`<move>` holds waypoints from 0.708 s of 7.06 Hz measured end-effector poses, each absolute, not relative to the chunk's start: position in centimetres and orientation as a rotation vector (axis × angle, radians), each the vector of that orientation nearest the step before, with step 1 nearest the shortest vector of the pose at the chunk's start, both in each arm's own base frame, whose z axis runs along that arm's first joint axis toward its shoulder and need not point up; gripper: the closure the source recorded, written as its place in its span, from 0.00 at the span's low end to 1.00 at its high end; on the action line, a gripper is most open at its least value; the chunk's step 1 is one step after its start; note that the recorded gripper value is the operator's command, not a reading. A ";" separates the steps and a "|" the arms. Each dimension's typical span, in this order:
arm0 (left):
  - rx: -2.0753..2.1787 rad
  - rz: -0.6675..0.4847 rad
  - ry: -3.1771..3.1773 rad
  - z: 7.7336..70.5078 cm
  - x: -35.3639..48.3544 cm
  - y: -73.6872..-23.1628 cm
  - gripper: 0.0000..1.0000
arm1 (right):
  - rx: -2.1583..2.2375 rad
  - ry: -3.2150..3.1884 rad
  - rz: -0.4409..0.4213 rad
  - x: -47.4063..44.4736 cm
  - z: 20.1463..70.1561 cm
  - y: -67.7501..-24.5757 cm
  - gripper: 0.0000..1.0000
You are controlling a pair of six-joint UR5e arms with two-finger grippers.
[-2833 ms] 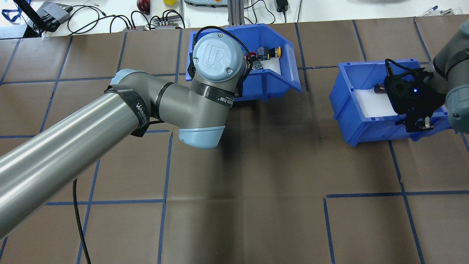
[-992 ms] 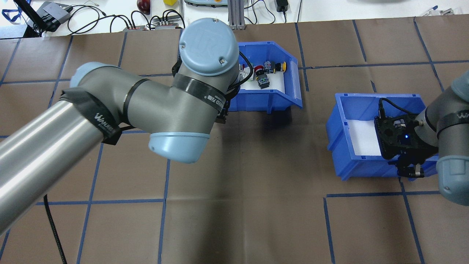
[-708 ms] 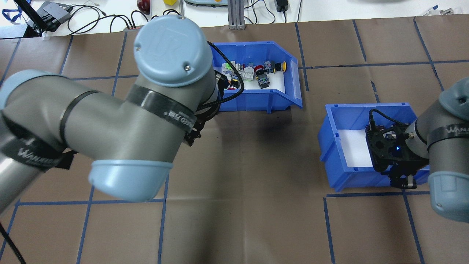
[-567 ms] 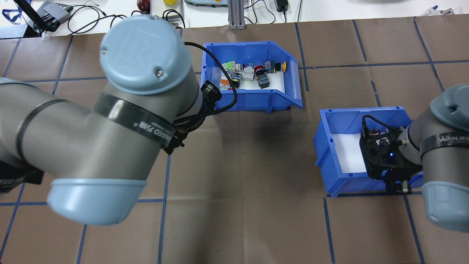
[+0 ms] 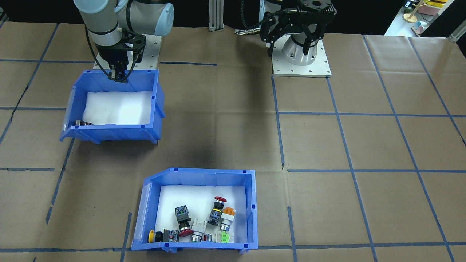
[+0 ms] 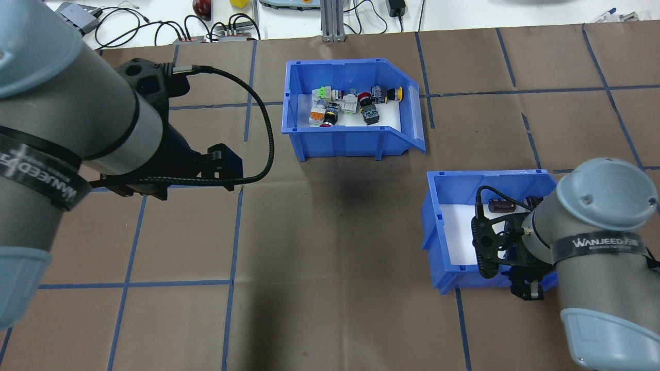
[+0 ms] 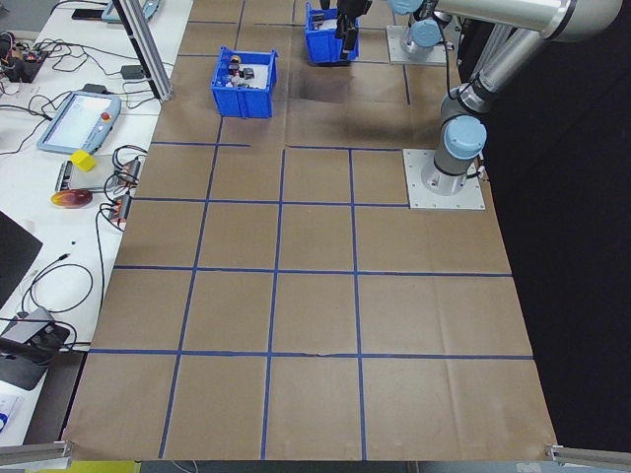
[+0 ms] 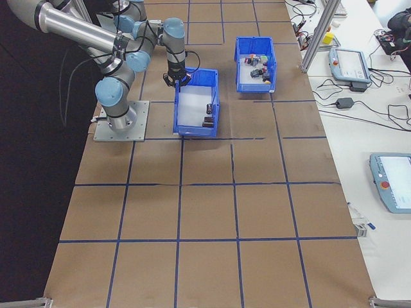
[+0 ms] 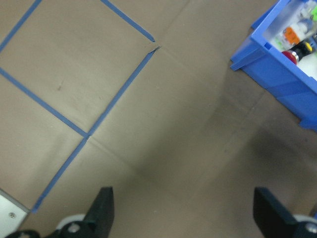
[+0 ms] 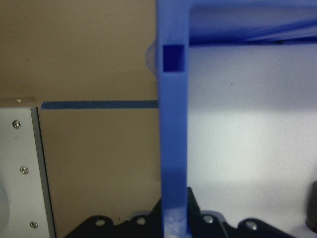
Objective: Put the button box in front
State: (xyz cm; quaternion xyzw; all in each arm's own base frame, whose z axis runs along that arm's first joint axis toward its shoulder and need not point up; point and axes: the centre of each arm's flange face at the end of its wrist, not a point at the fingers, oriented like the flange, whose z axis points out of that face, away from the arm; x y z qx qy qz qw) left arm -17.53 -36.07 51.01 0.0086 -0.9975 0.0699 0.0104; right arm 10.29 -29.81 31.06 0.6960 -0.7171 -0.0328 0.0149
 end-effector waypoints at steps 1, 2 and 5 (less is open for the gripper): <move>-0.157 0.193 -3.074 51.0 -15.3 -36.8 0.01 | 2.121 -2.252 -0.083 12.5 31.2 -29.1 0.92; -0.261 0.159 -3.046 50.7 -13.7 -37.1 0.01 | 2.079 -2.265 -0.052 14.3 31.4 -28.5 0.92; -0.311 0.110 -3.031 50.0 -12.3 -36.8 0.01 | 2.026 -2.279 0.007 16.5 31.6 -28.4 0.92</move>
